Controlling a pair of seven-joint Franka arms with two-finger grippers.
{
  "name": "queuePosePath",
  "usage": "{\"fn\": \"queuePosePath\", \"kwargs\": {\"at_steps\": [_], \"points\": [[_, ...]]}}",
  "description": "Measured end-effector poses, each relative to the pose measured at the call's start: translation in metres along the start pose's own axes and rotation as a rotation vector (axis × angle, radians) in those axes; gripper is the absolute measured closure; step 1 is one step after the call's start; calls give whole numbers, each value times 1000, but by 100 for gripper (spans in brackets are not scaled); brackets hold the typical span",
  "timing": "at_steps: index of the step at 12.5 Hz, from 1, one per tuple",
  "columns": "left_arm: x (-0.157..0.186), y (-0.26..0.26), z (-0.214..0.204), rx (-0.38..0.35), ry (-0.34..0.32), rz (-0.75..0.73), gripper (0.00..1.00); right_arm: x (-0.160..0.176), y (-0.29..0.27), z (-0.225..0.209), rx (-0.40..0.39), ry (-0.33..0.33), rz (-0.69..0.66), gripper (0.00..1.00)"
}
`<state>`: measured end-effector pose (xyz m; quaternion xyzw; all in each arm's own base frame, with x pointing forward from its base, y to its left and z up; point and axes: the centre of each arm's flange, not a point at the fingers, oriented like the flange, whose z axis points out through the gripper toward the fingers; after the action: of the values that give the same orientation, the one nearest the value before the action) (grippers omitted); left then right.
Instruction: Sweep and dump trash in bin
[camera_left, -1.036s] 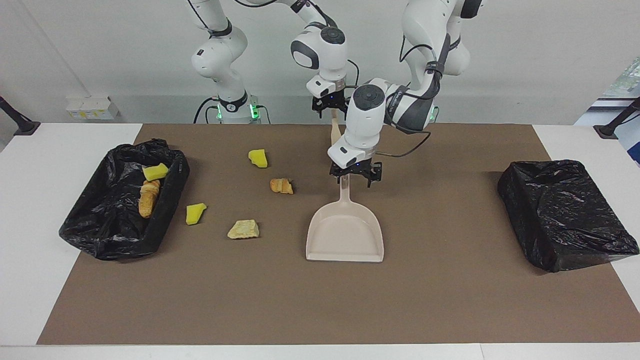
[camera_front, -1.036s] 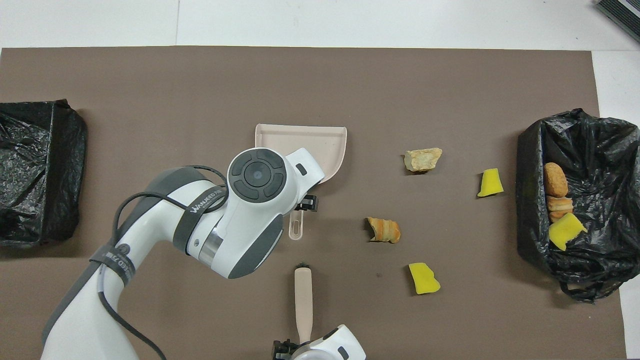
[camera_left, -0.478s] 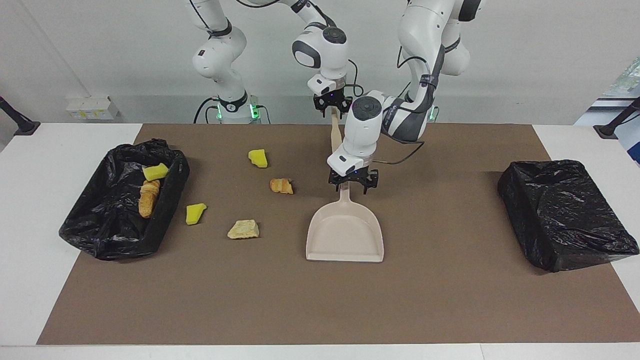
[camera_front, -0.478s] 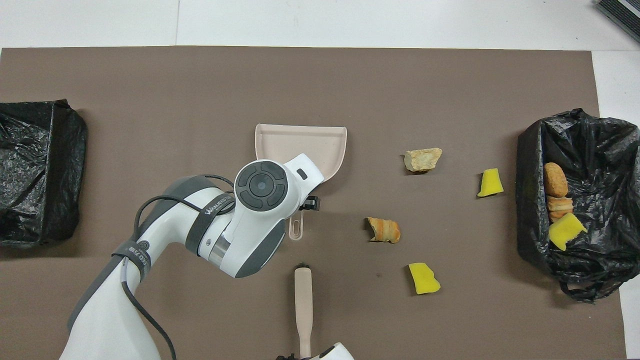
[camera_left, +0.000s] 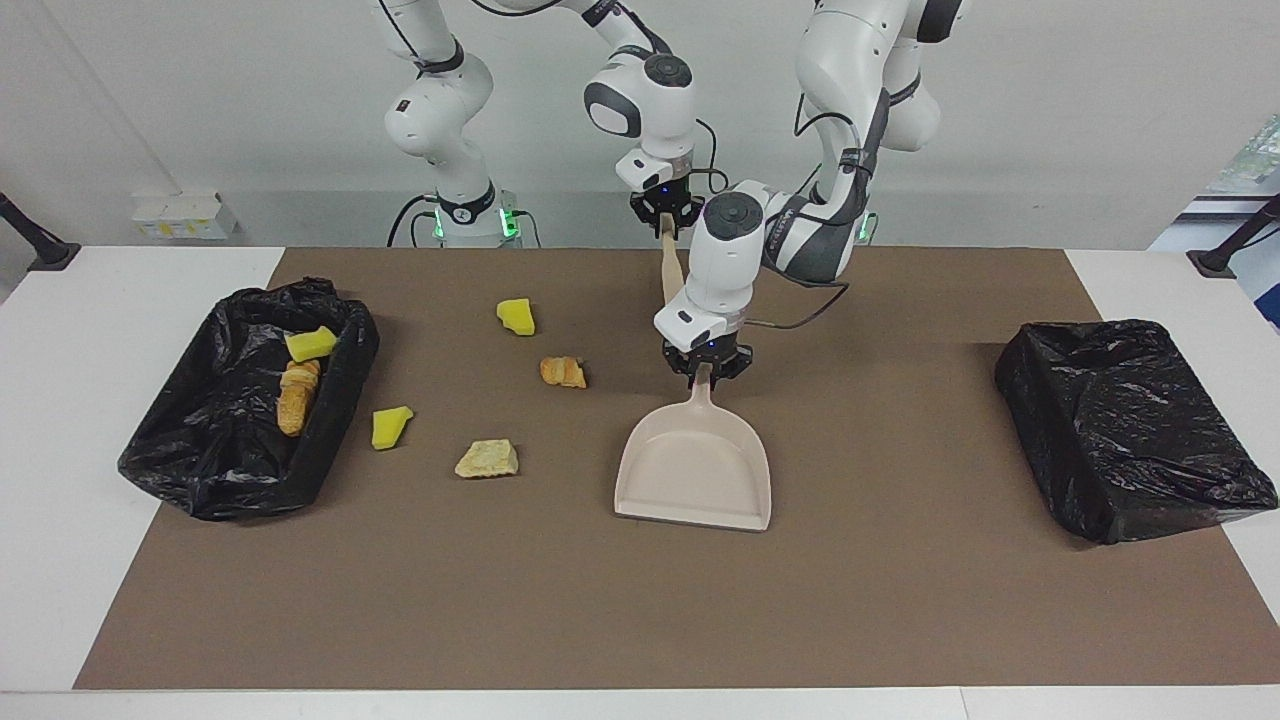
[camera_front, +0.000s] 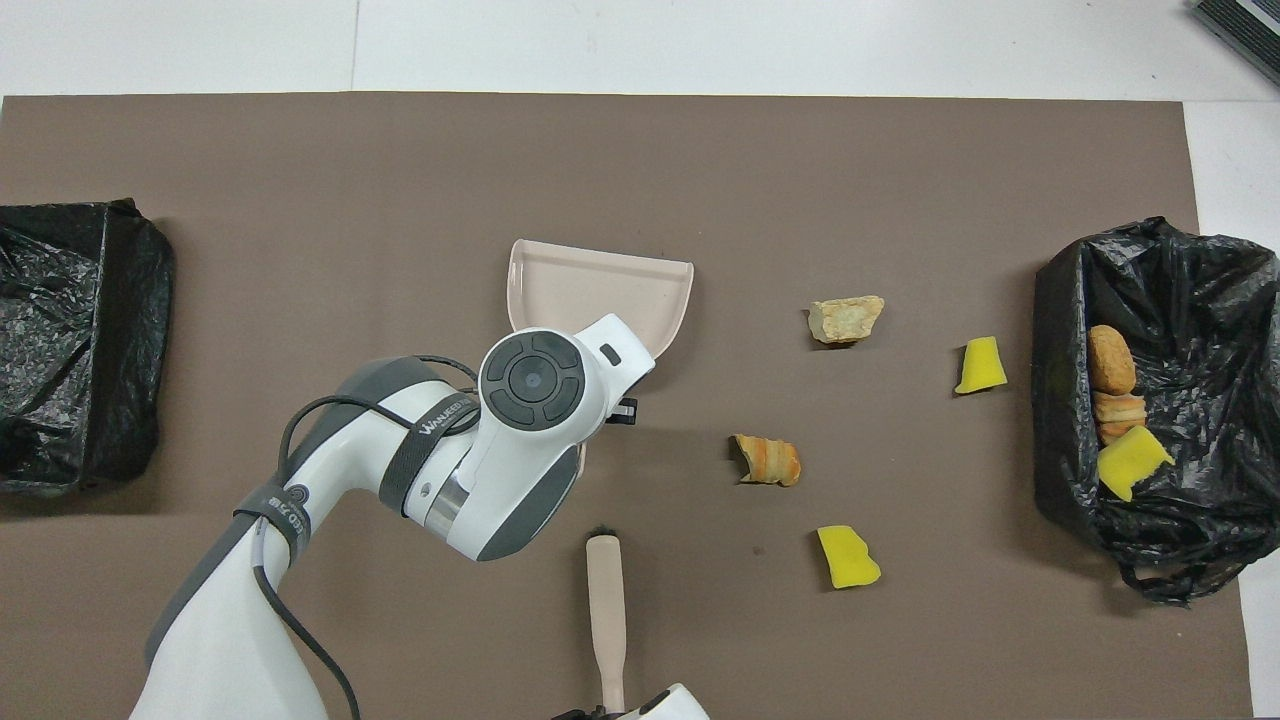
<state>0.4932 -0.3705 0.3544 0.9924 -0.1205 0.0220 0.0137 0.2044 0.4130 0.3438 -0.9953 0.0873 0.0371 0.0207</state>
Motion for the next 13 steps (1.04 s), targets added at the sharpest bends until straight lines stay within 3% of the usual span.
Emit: {"fn": "queuePosePath", "kwargs": {"at_steps": [2,3,6,9,13], "points": [[9,-23,-12,9,12,100,68,0,0,2,-4,-1,0,64],[13,-39,-19,29,6,164,68,0,0,2,-3,-1,0,70],[11,-76,-42,125,-48,389,68,1,-2,1,-2,1,-1,74],[6,-110,-59,128,-136,648,68,12,-5,-7,-22,-9,3,74],[-6,-119,-54,104,-203,903,68,98,15,-54,-59,-31,21,74]]}}
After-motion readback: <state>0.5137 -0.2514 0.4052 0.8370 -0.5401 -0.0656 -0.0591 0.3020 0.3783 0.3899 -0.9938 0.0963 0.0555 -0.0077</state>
